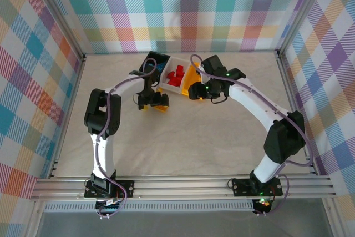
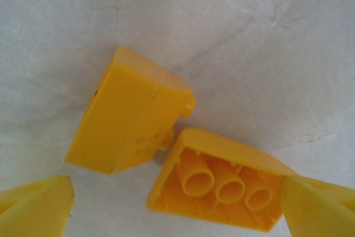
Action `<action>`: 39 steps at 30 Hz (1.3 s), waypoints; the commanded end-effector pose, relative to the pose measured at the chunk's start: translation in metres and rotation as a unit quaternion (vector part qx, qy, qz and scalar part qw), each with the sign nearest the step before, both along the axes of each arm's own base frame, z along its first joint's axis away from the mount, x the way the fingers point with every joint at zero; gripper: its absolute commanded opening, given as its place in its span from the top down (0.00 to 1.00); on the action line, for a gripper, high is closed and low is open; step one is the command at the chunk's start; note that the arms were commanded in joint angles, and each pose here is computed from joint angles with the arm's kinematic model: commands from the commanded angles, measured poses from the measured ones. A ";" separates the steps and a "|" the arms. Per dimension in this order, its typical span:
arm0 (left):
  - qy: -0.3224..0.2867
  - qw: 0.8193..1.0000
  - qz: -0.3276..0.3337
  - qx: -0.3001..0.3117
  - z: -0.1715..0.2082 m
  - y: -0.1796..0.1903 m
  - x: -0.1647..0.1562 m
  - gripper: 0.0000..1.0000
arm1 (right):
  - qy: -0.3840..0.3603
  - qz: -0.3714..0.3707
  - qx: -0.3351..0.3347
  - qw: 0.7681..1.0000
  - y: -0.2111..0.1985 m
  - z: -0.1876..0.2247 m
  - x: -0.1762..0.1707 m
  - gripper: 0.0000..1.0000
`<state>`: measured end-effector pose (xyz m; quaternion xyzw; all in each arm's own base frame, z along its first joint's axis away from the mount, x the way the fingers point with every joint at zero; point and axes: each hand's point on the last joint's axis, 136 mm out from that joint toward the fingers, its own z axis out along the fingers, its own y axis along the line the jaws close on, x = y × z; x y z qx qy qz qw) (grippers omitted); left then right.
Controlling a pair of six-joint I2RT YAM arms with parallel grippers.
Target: Sort the legos into containers by color
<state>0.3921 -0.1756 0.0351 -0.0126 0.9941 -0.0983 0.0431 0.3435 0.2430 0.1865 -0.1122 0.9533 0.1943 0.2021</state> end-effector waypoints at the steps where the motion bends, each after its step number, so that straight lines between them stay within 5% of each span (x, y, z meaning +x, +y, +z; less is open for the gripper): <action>1: -0.004 0.999 -0.034 0.015 -0.001 -0.006 0.005 0.06 | 0.006 -0.016 0.011 1.000 -0.003 0.002 -0.004 0.41; 12: 0.006 0.997 -0.079 0.018 -0.016 -0.041 -0.005 0.09 | 0.024 -0.019 0.005 1.000 -0.004 -0.009 -0.005 0.41; 28: 0.026 0.996 -0.087 -0.006 0.002 -0.073 -0.061 0.11 | 0.043 -0.016 0.013 0.999 -0.001 -0.028 -0.010 0.41; 39: 0.016 0.996 -0.085 0.024 -0.006 -0.067 -0.053 0.12 | 0.040 -0.017 0.012 0.999 -0.004 -0.028 -0.014 0.40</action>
